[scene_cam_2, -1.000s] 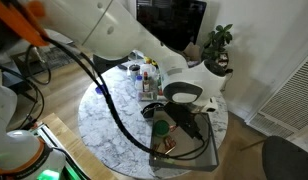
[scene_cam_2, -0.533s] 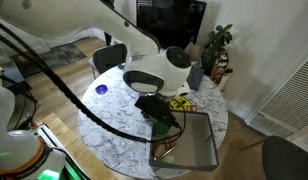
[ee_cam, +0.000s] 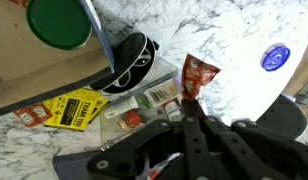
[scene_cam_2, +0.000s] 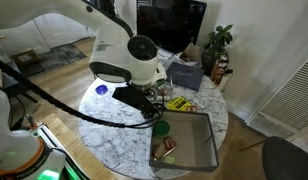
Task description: Remove one red sachet from the box and put it in the clear container
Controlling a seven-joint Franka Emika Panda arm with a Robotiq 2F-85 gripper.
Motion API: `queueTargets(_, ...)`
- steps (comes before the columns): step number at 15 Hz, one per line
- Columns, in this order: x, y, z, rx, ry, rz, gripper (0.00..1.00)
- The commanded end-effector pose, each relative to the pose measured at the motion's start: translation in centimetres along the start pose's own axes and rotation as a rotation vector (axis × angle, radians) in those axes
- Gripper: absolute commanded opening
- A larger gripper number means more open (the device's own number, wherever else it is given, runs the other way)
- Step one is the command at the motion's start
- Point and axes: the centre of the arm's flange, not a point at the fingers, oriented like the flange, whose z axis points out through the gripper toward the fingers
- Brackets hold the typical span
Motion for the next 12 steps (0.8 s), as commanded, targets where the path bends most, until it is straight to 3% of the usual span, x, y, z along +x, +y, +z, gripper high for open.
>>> queueTargets(1,-0.1,0.4,0.1,0.000,-0.002,0.007,0.01)
queueTargets(4,-0.1,0.8,0.4,0.002,-0.008,0.013,0.00)
queueTargets(9,9.0,-5.2,0.2,0.014,0.045,-0.158,0.00)
queueTargets(12,13.3,-8.1,1.7,0.064,0.075,-0.164,0.00)
